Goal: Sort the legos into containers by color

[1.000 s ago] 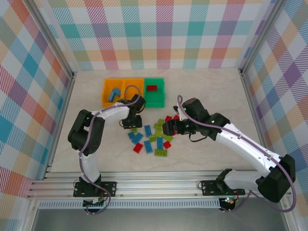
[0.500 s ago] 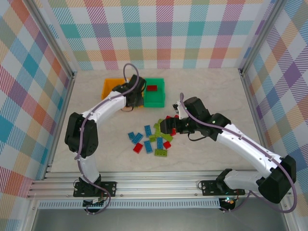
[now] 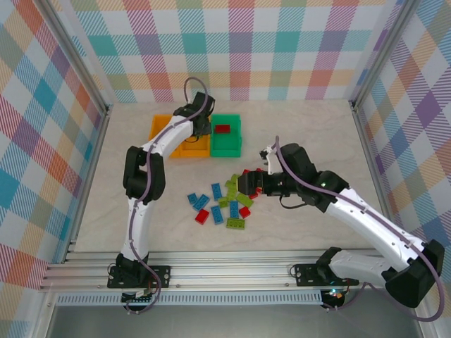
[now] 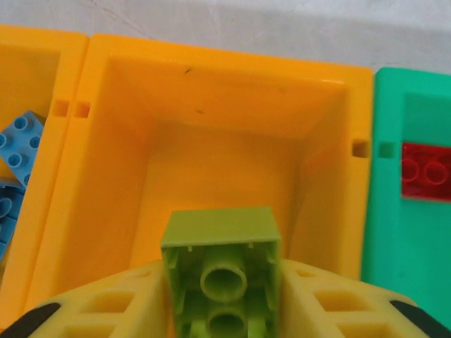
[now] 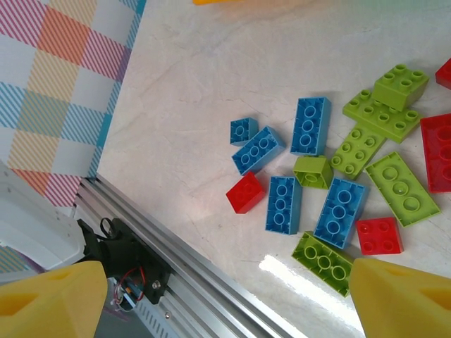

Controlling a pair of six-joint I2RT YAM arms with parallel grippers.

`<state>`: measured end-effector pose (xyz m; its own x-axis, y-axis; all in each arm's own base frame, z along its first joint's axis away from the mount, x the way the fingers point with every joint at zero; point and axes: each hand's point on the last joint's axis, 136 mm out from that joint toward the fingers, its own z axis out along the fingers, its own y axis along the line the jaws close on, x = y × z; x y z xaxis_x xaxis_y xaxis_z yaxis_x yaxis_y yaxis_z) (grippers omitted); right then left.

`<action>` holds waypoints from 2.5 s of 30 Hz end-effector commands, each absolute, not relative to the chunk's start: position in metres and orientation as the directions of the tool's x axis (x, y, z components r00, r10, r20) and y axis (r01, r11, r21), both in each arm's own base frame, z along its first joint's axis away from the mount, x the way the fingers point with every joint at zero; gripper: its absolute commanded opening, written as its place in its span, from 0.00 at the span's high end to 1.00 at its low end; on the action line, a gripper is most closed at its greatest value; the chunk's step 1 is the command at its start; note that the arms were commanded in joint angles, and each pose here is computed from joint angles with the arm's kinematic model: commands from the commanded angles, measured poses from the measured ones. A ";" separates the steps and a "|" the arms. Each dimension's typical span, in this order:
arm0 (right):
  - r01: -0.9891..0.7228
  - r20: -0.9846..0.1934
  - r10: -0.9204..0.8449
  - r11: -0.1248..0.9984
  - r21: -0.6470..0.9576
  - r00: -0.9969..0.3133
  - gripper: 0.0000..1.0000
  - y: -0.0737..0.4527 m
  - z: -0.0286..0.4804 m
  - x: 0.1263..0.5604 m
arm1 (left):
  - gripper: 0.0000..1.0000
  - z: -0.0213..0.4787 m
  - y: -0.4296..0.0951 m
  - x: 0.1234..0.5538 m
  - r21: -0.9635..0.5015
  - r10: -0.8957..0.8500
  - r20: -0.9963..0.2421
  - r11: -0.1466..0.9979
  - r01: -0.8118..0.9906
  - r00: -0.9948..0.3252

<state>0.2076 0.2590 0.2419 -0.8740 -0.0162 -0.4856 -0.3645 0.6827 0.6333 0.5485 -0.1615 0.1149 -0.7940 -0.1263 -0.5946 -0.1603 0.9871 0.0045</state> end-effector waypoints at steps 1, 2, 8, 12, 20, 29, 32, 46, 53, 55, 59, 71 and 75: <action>-0.345 -0.467 0.000 0.675 0.652 -0.884 0.10 0.259 0.237 0.206 | 0.55 0.152 -0.165 0.554 -0.067 -0.155 -0.632 0.987 -0.146 -0.759; -0.343 -0.466 0.001 0.675 0.653 -0.885 0.10 0.260 0.236 0.207 | 0.53 0.156 -0.166 0.553 -0.078 -0.157 -0.632 0.987 -0.139 -0.759; -0.348 -0.462 -0.013 0.678 0.647 -0.887 0.09 0.264 0.232 0.211 | 0.55 0.187 -0.169 0.523 -0.178 -0.215 -0.616 0.975 -0.132 -0.758; -0.339 -0.452 -0.037 0.716 0.610 -0.891 0.09 0.261 0.218 0.214 | 0.55 0.213 -0.164 0.467 -0.313 -0.330 -0.582 0.935 -0.170 -0.743; -0.347 -0.434 -0.075 0.727 0.592 -0.898 0.09 0.269 0.203 0.221 | 0.55 0.180 -0.132 0.323 -0.364 -0.482 -0.479 0.870 -0.333 -0.734; -0.335 -0.405 -0.087 0.729 0.597 -0.910 0.08 0.274 0.197 0.223 | 0.38 0.097 -0.149 0.284 -0.375 -0.519 -0.267 0.832 -0.408 -0.812; -0.329 -0.401 -0.085 0.733 0.595 -0.912 0.08 0.272 0.197 0.221 | 0.37 0.078 -0.153 0.288 -0.299 -0.476 -0.271 0.868 -0.397 -0.837; -0.311 -0.412 -0.058 0.753 0.580 -0.909 0.08 0.263 0.199 0.220 | 0.50 0.027 -0.159 0.290 -0.178 -0.417 -0.194 0.905 -0.386 -0.888; -0.307 -0.414 -0.048 0.750 0.586 -0.909 0.07 0.265 0.202 0.222 | 0.71 0.043 -0.151 0.292 -0.161 -0.413 -0.242 0.910 -0.383 -0.878; -0.307 -0.414 -0.048 0.748 0.588 -0.909 0.07 0.265 0.204 0.222 | 0.74 0.068 -0.141 0.304 -0.146 -0.402 -0.324 0.916 -0.374 -0.856; -0.309 -0.419 -0.044 0.746 0.590 -0.907 0.07 0.265 0.205 0.222 | 0.75 0.132 -0.102 0.347 -0.136 -0.420 -0.528 0.900 -0.415 -0.738; -0.301 -0.423 -0.027 0.743 0.598 -0.906 0.07 0.262 0.209 0.220 | 0.72 0.159 -0.036 0.502 -0.254 -0.561 -0.574 0.815 -0.521 -0.596; -0.297 -0.429 -0.025 0.759 0.580 -0.903 0.07 0.255 0.208 0.218 | 0.62 0.139 -0.037 0.531 -0.227 -0.547 -0.549 0.825 -0.517 -0.631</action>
<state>0.2187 0.2616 0.1993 -0.9088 -0.0415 -0.4153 -0.3026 0.7509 0.5871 0.5219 -0.0349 0.1475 -0.5820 -0.5721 -0.5779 -0.5410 0.8030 -0.2501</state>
